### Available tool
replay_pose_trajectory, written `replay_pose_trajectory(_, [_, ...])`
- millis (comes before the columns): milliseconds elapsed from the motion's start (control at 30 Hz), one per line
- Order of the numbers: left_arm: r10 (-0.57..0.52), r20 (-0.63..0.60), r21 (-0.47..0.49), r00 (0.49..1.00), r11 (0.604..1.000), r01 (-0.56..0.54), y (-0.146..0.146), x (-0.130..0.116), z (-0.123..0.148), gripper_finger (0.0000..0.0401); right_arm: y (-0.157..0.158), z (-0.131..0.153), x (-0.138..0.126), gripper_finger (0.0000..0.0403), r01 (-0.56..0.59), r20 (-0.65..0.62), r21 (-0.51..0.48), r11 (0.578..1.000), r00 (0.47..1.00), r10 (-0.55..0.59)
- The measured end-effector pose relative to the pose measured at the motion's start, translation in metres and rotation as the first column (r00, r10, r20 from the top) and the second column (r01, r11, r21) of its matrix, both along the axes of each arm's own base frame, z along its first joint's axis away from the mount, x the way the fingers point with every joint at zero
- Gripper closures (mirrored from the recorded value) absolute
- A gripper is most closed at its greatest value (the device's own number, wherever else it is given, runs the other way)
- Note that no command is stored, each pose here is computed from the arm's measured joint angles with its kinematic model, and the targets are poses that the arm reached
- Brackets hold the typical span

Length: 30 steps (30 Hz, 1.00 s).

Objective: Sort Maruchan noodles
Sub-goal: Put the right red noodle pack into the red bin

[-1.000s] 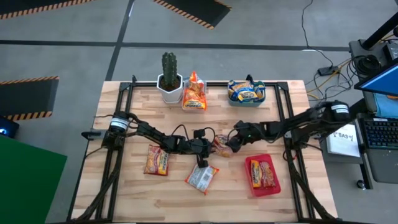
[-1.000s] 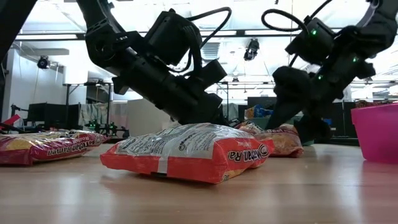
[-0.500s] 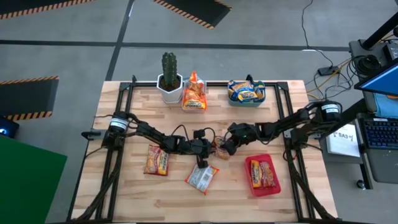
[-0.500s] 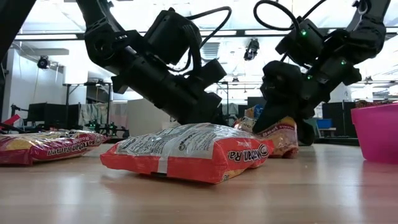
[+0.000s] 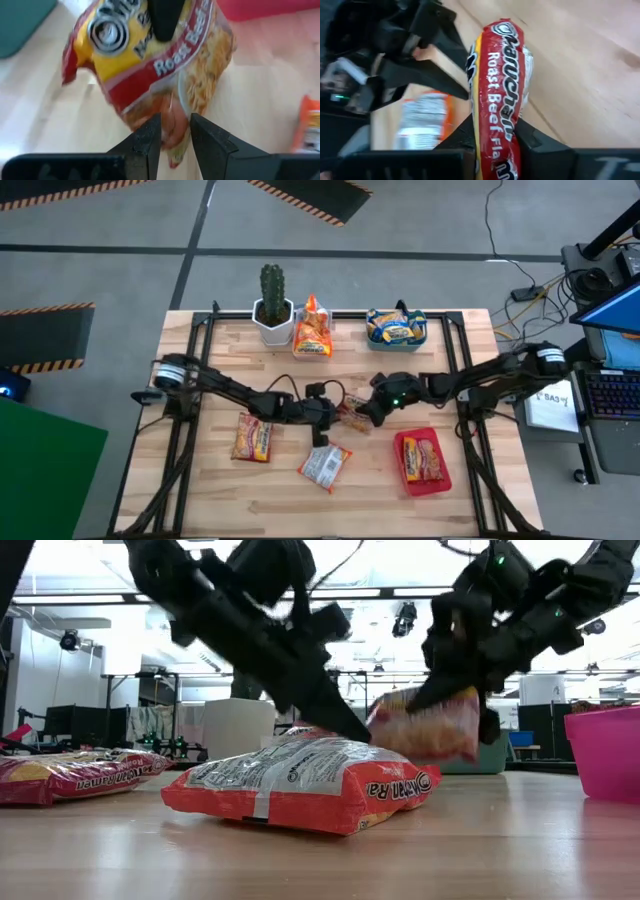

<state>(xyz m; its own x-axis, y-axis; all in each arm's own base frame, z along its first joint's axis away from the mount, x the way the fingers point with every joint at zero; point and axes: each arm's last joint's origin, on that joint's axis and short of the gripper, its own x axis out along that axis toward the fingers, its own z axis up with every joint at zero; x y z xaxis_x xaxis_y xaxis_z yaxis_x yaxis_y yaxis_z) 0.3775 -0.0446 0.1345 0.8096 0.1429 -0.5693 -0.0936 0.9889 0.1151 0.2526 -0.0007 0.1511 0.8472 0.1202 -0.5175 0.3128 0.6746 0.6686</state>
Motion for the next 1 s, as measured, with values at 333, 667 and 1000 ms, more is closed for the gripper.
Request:
replay_pose_trajectory(333, [-0.104, 0.061, 0.088, 0.993, 0.991, 0.098, -0.01, -0.03, 0.077, 0.0313, 0.01, 0.079, -0.026, 0.0359, -0.141, -0.035, 0.223, 0.965, 0.988, 0.153])
replay_pose_trajectory(667, [-0.151, 0.131, 0.098, 0.98, 0.985, 0.139, -0.019, -0.049, 0.112, 0.0313, 0.049, 0.124, -0.074, 0.036, -0.119, -0.499, 0.478, 0.87, 0.778, 0.381])
replay_pose_trajectory(1000, [-0.133, 0.124, 0.063, 0.983, 0.99, 0.126, -0.021, -0.049, 0.107, 0.0313, 0.063, 0.092, -0.089, 0.036, -0.051, -0.662, 0.455, 0.889, 0.649, 0.376])
